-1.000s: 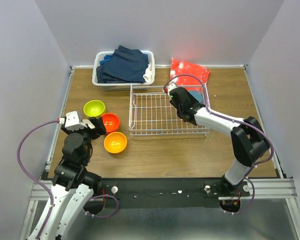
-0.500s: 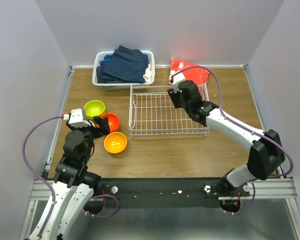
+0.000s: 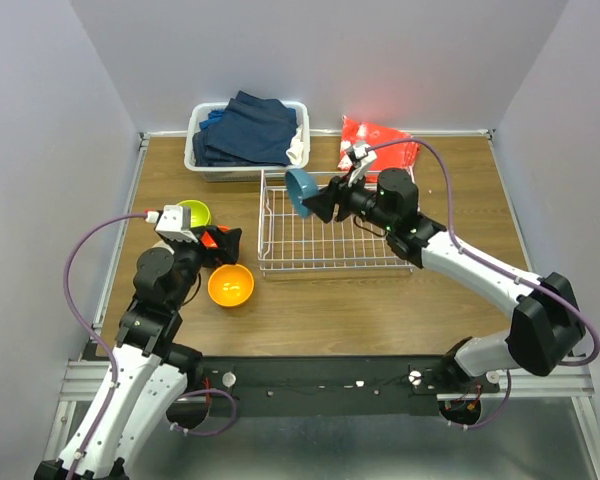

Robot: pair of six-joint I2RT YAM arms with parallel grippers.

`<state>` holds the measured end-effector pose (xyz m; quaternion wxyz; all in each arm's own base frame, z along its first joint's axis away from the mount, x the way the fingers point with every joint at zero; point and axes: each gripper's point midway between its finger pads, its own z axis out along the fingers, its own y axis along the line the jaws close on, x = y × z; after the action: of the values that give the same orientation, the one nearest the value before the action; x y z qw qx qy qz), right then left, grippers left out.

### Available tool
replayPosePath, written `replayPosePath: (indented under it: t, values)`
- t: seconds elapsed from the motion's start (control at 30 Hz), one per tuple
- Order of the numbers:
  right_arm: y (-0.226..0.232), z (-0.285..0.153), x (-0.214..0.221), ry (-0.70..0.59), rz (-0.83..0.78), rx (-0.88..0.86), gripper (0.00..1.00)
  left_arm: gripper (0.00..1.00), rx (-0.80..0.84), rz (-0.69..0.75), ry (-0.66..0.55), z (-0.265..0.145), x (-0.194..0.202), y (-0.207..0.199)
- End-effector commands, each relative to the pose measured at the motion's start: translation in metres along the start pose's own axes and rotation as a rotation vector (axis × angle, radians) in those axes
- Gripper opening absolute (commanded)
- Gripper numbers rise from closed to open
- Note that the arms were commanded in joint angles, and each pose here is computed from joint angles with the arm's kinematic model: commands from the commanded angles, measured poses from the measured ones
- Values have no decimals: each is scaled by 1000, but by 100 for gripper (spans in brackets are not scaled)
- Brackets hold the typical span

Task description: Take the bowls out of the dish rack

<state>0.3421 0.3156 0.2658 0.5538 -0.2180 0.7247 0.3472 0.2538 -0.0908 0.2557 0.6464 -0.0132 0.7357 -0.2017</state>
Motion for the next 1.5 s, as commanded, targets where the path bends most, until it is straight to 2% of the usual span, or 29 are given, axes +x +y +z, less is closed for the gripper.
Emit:
replayPosePath:
  t: [0.0, 0.23, 0.4, 0.6, 0.7, 0.73, 0.8, 0.83, 0.9, 0.93, 1.0, 1.1, 1.13, 1.17, 1.2, 1.27, 1.3, 1.37, 1.4, 1.47]
  values:
    - [68, -12, -27, -120, 150, -349, 28, 99, 110, -32, -38, 9, -10, -21]
    - [103, -25, -21, -121, 252, -591, 28, 99, 161, -62, -44, 20, -13, -32]
    - [110, -26, -17, -111, 306, -662, 29, 98, 201, -102, -28, 29, -12, -41]
    - [116, -34, -13, -108, 342, -715, 29, 87, 229, -173, 8, 42, -4, -48]
    - [117, -35, -10, -105, 351, -724, 29, 72, 226, -191, 42, 49, 2, -48]
    - [118, -35, -9, -101, 353, -730, 29, 61, 227, -203, 48, 49, 3, -49]
    - [118, -35, -7, -99, 358, -732, 29, 48, 225, -210, 54, 51, 3, -49]
    - [118, -35, -5, -96, 359, -732, 29, 37, 223, -215, 57, 51, 4, -49]
    - [117, -34, -3, -90, 361, -729, 29, 25, 219, -215, 62, 51, 4, -49]
    - [116, -34, -1, -88, 362, -725, 30, 11, 218, -216, 65, 51, 4, -49]
    - [115, -35, 1, -85, 360, -714, 35, 0, 204, -205, 70, 48, 4, -47]
    - [107, -31, 9, -73, 341, -660, 58, 0, 176, -180, 75, 43, 2, -43]
    - [105, -32, 4, -91, 328, -633, 69, 0, 168, -174, 78, 42, 2, -42]
    - [101, -31, 4, -103, 284, -606, 73, 0, 159, -170, 79, 40, 0, -41]
    - [94, -28, 14, -64, 288, -557, 76, 0, 135, -159, 100, 38, 5, -37]
    - [82, -29, 5, -94, 251, -464, 82, 0, 115, -150, 116, 35, 5, -34]
    - [73, -27, 14, -60, 212, -401, 83, 0, 98, -148, 162, 32, 14, -32]
    - [52, -31, 5, -97, 178, -259, 87, 0, 92, -136, 204, 28, 17, -34]
    - [40, -32, 13, -74, 154, -190, 88, 0, 72, -132, 271, 25, 32, -32]
    - [20, -40, 2, -121, 126, -64, 90, 0, 76, -134, 328, 19, 40, -39]
